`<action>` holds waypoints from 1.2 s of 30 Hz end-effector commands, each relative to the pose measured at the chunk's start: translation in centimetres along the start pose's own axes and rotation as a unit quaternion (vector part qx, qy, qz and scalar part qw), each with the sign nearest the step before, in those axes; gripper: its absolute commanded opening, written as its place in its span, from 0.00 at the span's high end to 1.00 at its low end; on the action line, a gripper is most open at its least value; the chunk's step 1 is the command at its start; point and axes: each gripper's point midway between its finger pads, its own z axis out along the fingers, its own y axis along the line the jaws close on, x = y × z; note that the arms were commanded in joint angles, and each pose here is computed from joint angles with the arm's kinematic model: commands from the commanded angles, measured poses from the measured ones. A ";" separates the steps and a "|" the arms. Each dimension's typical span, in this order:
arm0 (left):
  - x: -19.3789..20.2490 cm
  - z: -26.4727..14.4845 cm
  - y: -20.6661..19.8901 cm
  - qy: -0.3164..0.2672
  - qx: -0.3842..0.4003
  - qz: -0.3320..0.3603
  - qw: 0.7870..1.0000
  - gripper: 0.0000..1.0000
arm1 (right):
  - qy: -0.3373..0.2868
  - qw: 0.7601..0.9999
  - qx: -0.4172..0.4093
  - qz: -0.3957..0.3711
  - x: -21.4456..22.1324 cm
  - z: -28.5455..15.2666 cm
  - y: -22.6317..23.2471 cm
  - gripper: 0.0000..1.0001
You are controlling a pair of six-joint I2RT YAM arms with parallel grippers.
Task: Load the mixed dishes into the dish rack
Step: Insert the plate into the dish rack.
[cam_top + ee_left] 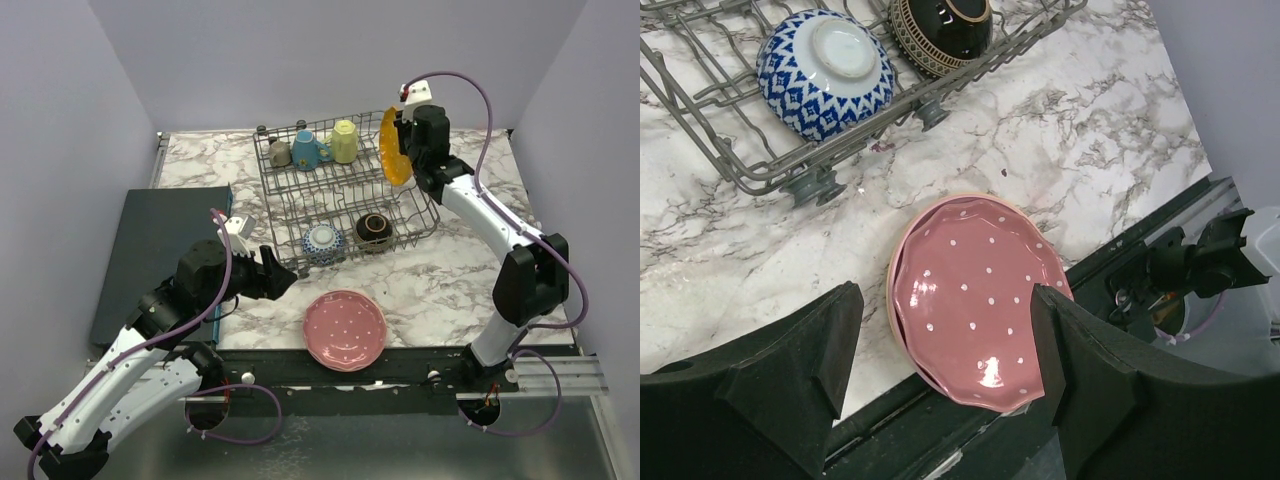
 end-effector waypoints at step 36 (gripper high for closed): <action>-0.2 0.3 0.3 -0.009 -0.004 0.010 1.000 0.26 | -0.008 0.999 0.019 -0.031 4.2 5.5 1.7 0.99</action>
